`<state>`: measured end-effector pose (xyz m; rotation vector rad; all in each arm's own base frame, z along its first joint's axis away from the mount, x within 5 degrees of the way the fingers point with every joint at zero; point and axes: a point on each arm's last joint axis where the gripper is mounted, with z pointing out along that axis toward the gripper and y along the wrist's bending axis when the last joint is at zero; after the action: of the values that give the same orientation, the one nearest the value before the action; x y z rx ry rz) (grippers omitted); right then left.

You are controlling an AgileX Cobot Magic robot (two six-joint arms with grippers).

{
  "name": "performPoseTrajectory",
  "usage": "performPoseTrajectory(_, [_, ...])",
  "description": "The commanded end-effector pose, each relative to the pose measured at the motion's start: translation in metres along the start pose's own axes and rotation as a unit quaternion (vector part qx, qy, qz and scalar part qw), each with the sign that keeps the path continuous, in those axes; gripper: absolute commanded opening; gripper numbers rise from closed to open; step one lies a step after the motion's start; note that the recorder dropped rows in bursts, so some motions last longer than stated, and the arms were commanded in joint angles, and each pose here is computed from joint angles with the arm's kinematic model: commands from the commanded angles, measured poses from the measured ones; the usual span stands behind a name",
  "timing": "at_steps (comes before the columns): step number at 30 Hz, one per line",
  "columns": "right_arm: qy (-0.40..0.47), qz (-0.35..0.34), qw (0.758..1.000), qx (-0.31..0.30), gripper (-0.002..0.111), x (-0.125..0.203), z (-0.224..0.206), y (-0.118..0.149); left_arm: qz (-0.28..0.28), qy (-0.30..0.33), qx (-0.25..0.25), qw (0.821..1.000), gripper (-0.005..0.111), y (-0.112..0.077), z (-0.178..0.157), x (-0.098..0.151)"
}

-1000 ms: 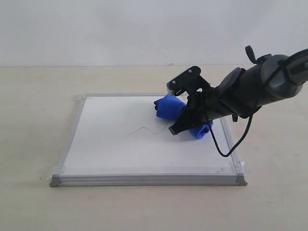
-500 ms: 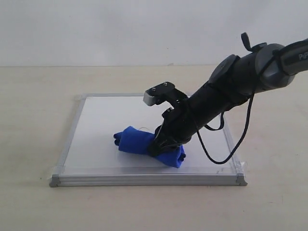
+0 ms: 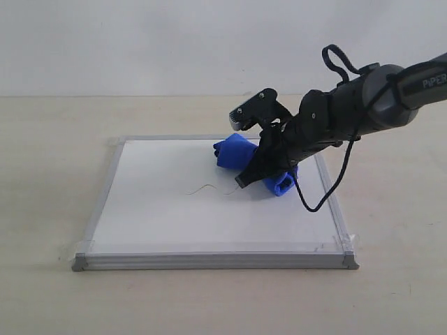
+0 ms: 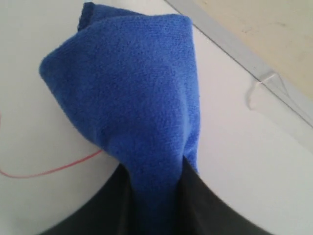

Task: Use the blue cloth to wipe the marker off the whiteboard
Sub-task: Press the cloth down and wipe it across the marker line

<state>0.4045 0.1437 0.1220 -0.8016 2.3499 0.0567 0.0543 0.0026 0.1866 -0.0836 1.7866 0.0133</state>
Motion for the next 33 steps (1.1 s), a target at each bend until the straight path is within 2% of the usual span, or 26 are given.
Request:
performPoseTrajectory(1, [0.033,-0.023,0.999,-0.001,0.000,0.009,0.013,-0.004,-0.002,-0.002,-0.001,1.000,0.005,0.000,0.000,0.001])
performPoseTrajectory(4, [0.046,-0.003,0.999,-0.004,0.000,0.014,0.017,-0.006,-0.002,-0.002,-0.001,1.000,0.005,0.000,0.000,0.001])
performPoseTrajectory(9, [0.088,-0.031,0.995,-0.043,0.000,0.014,0.016,0.023,-0.002,-0.002,-0.001,1.000,0.005,0.000,0.000,0.001])
performPoseTrajectory(14, [0.142,-0.109,0.977,-0.117,0.000,-0.001,0.004,0.095,-0.002,-0.002,-0.001,1.000,0.005,0.000,0.000,0.001])
performPoseTrajectory(16, [0.148,-0.144,0.970,-0.130,0.000,-0.010,-0.005,0.107,-0.002,-0.002,-0.001,1.000,0.005,0.000,0.000,0.001])
performPoseTrajectory(18, [0.147,-0.152,0.973,-0.097,0.000,-0.018,-0.009,0.094,-0.002,-0.002,-0.001,1.000,0.005,0.000,0.000,0.001])
performPoseTrajectory(22, [0.157,-0.085,0.983,0.049,0.000,-0.015,-0.006,0.019,-0.002,-0.002,-0.001,1.000,0.005,0.000,0.000,0.001])
performPoseTrajectory(25, [0.162,-0.021,0.982,0.093,0.000,-0.006,-0.008,-0.017,-0.002,-0.003,-0.001,1.000,0.005,0.000,0.000,0.000])
performPoseTrajectory(28, [0.167,-0.017,0.982,0.088,0.000,-0.004,-0.007,-0.016,-0.002,-0.003,-0.001,1.000,0.005,0.000,0.000,0.000])
performPoseTrajectory(33, [0.155,-0.024,0.987,0.022,0.000,-0.011,-0.005,0.014,-0.002,-0.003,-0.001,1.000,0.005,0.000,0.000,0.000])
